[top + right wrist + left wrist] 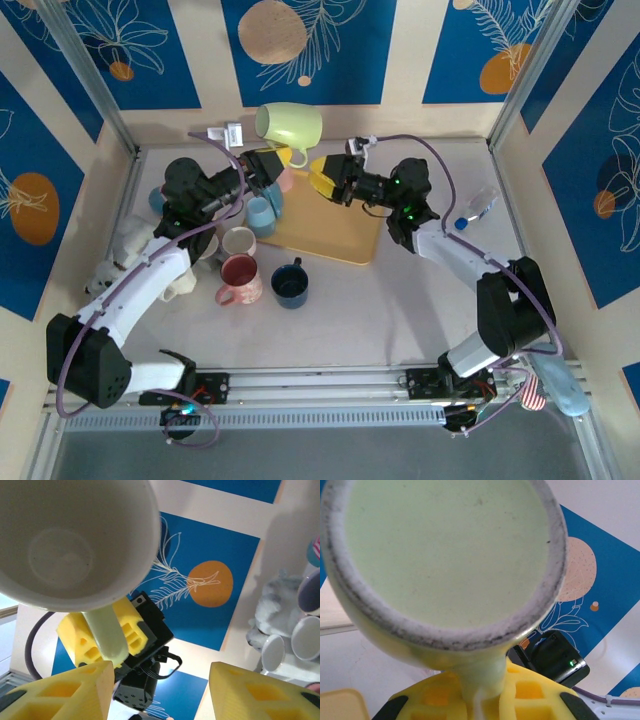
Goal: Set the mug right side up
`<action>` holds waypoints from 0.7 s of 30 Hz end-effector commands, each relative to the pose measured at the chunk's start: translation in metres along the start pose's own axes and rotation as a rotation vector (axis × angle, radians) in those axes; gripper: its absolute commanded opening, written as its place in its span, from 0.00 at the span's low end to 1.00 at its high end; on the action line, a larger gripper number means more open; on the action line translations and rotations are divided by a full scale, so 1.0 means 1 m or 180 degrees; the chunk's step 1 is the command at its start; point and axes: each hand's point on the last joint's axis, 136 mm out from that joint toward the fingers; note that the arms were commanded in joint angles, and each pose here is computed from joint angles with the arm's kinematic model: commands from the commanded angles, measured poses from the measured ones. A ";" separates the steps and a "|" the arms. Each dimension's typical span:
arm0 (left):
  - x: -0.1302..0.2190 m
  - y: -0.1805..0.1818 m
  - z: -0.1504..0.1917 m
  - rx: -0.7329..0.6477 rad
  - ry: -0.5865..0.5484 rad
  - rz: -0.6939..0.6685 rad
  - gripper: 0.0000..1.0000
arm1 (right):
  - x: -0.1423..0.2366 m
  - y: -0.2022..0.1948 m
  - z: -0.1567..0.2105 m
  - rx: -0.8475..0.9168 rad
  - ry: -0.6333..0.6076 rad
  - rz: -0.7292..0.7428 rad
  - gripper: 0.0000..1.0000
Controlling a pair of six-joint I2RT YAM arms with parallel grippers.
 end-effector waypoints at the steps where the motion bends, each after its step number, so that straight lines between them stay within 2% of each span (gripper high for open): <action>1: 0.005 -0.026 -0.039 -0.0324 -0.0354 0.0250 0.00 | -0.008 0.038 0.005 0.0343 -0.0006 -0.0350 0.54; 5: 0.004 -0.026 -0.039 -0.0316 -0.0350 0.0249 0.00 | -0.014 0.041 0.005 0.0362 -0.0009 -0.0416 0.53; 21: 0.005 -0.027 -0.038 -0.0273 -0.0353 0.0266 0.00 | -0.033 0.050 -0.005 0.0339 -0.0048 -0.0702 0.35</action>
Point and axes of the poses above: each hand's point on the last joint's axis, 136 mm out from that joint toward the fingers, its own x axis back along the fingers, its own y axis along the line the jaws close on, z = x × y, and after that the axes turned 13 degrees about -x, right-handed
